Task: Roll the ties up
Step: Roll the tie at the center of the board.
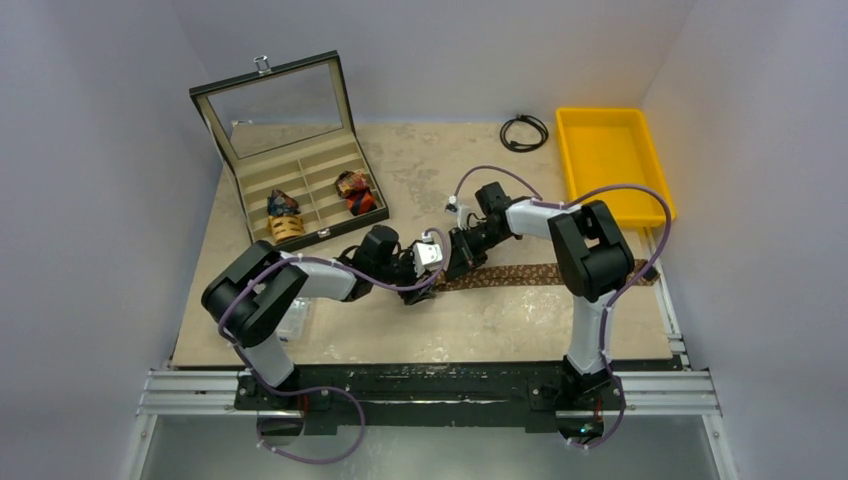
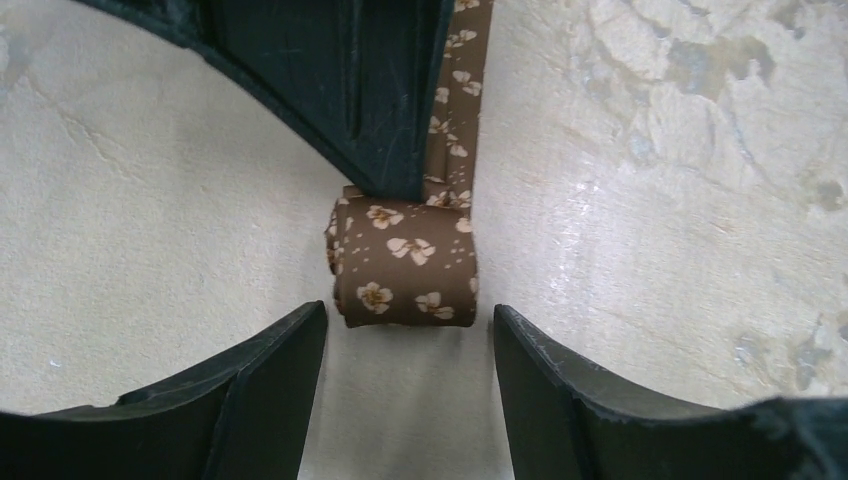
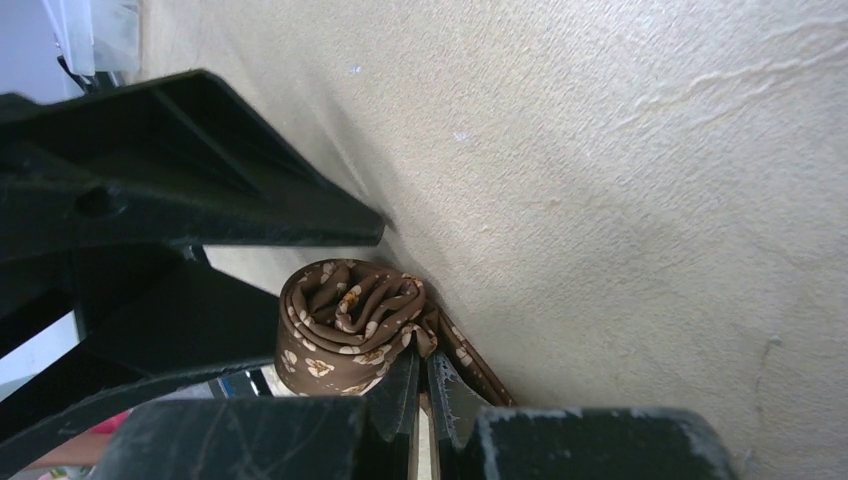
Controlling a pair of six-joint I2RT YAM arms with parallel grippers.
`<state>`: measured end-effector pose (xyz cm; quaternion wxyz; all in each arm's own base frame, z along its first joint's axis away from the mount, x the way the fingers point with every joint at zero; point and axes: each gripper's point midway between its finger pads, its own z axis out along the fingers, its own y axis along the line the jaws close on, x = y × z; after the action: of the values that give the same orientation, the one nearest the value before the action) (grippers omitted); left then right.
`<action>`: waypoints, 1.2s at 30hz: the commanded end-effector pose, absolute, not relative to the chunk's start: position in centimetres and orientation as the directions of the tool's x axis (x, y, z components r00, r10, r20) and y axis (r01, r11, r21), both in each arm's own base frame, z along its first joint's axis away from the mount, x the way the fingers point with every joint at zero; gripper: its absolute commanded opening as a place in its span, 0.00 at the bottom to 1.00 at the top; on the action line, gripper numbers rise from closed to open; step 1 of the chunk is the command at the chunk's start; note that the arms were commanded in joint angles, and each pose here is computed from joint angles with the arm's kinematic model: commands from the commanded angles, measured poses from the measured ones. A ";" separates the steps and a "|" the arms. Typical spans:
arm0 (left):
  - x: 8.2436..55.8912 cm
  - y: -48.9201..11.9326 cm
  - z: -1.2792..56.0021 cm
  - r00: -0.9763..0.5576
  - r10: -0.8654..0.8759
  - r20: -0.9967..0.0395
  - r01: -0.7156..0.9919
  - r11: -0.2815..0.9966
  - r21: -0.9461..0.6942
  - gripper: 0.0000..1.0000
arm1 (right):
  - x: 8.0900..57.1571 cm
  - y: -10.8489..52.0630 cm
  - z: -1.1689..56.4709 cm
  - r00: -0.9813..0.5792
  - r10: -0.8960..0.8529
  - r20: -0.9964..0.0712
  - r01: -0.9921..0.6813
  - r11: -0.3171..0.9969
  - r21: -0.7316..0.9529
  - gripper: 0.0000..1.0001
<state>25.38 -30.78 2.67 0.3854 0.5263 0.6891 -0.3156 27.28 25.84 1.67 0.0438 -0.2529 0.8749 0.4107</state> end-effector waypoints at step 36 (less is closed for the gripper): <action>26.5 -32.1 5.8 -0.048 0.439 -0.897 0.981 0.188 0.039 0.40 | 27.9 26.0 0.9 -0.891 -0.362 -0.272 -0.445 0.583 0.680 0.00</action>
<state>25.97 -31.47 2.23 0.3845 0.5288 0.6873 -0.3166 26.24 25.40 1.69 0.0282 -0.2221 0.8843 0.4097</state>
